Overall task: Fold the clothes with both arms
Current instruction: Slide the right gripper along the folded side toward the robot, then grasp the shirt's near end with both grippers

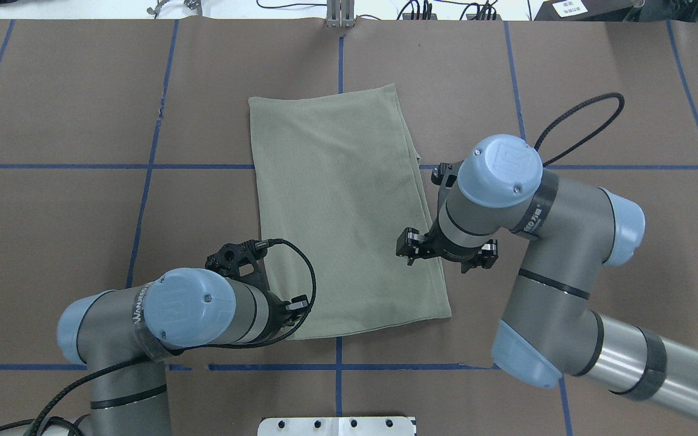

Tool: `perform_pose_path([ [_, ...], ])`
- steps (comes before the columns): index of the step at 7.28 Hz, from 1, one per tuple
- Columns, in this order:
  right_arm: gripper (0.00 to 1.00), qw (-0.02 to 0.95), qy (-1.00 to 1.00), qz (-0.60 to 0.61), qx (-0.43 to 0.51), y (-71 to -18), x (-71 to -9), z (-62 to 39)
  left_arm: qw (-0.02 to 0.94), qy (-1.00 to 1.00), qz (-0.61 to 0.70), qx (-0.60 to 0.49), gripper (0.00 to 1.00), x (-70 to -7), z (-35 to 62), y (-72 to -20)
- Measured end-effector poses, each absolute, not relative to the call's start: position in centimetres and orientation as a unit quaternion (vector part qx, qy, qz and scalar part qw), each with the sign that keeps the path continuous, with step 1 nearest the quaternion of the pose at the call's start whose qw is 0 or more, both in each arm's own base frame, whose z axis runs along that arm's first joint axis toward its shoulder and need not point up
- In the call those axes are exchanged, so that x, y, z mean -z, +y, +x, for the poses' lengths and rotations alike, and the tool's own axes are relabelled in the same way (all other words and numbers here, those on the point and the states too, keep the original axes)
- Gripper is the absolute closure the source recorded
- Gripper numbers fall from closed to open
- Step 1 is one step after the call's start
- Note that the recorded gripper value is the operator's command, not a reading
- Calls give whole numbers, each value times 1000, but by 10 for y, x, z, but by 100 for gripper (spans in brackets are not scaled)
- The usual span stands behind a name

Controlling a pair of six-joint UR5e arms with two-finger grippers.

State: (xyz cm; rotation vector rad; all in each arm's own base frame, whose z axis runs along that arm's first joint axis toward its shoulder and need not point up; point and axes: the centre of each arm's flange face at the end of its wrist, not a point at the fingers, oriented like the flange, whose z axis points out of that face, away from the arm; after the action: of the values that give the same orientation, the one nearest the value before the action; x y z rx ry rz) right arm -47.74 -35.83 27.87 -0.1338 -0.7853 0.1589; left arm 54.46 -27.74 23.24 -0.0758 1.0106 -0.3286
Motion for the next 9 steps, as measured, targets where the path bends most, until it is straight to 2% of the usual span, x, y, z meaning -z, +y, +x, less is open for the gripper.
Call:
perform_pose_path([
  [3,0,920,-364,-73,-125,-309,-284,-511,861,483,-37,156,100,-231,545,-277],
  [8,0,904,-375,-96,-181,-311,-305,-546,861,483,-37,156,100,-231,545,-277],
  [9,5,904,-375,-96,-182,-311,-305,-547,860,484,-37,156,100,-230,545,-277],
])
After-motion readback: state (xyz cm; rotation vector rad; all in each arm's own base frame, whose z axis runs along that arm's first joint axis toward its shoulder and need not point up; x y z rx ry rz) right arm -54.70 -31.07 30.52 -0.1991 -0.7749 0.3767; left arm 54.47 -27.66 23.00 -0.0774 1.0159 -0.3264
